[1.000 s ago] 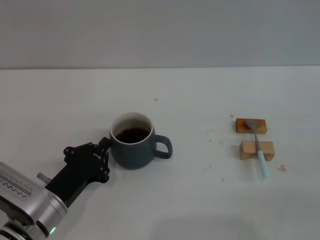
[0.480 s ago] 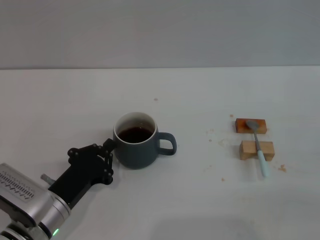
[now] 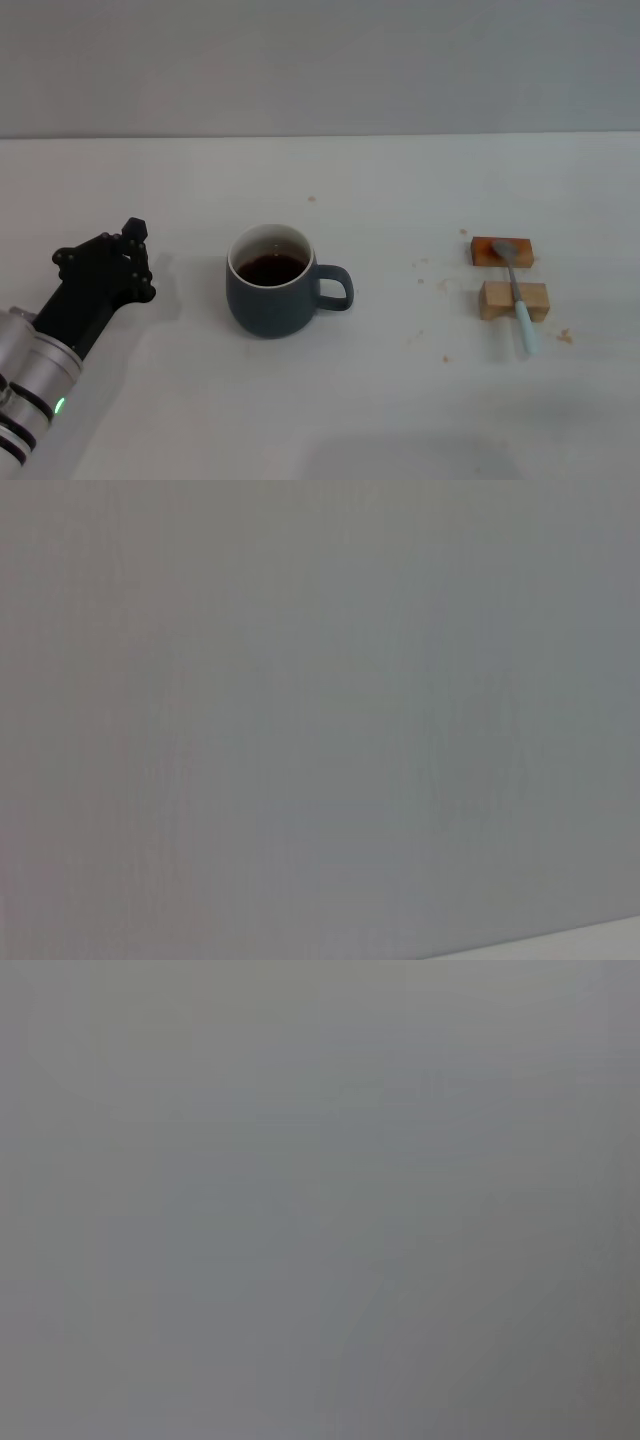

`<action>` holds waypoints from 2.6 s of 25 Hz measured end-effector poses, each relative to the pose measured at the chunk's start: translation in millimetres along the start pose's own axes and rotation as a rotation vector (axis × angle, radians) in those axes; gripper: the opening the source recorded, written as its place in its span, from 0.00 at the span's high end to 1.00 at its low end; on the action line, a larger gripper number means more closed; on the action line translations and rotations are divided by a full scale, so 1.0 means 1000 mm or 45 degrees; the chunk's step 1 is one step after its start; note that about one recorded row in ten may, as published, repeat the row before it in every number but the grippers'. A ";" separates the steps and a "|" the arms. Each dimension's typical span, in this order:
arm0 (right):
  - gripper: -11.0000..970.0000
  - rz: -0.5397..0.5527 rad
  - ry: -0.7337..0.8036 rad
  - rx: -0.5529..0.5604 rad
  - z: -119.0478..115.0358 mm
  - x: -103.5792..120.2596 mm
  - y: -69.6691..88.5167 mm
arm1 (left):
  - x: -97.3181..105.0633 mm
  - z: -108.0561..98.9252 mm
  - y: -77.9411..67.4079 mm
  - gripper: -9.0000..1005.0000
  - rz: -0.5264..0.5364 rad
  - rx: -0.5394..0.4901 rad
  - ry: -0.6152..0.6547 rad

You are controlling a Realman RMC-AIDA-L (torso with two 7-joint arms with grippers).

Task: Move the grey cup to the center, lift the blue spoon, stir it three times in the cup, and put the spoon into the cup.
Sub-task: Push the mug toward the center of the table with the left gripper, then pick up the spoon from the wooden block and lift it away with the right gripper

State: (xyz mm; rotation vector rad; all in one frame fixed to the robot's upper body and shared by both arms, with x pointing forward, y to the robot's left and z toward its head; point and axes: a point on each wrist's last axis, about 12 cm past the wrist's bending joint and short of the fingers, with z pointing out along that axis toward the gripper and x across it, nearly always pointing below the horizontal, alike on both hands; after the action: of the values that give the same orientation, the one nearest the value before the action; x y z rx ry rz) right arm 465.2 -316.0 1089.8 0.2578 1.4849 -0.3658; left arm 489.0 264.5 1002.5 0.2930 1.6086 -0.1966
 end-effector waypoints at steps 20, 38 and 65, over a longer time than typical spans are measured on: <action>0.26 0.190 0.043 -0.265 -0.086 0.004 0.072 | -0.017 0.013 0.044 0.99 -0.004 -0.260 -0.079; 0.26 0.206 0.189 -0.408 -0.106 0.039 0.086 | -0.018 0.013 0.046 0.99 0.030 -0.270 -0.089; 0.26 0.122 0.346 -0.568 -0.120 0.062 0.087 | -0.017 0.010 0.044 0.99 0.026 -0.265 -0.086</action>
State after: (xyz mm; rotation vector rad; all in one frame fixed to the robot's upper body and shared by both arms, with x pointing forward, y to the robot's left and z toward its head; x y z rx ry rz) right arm 392.3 -194.7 1014.3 0.0201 1.7698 0.0862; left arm 512.5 302.0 1021.0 0.1405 1.5438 -0.0220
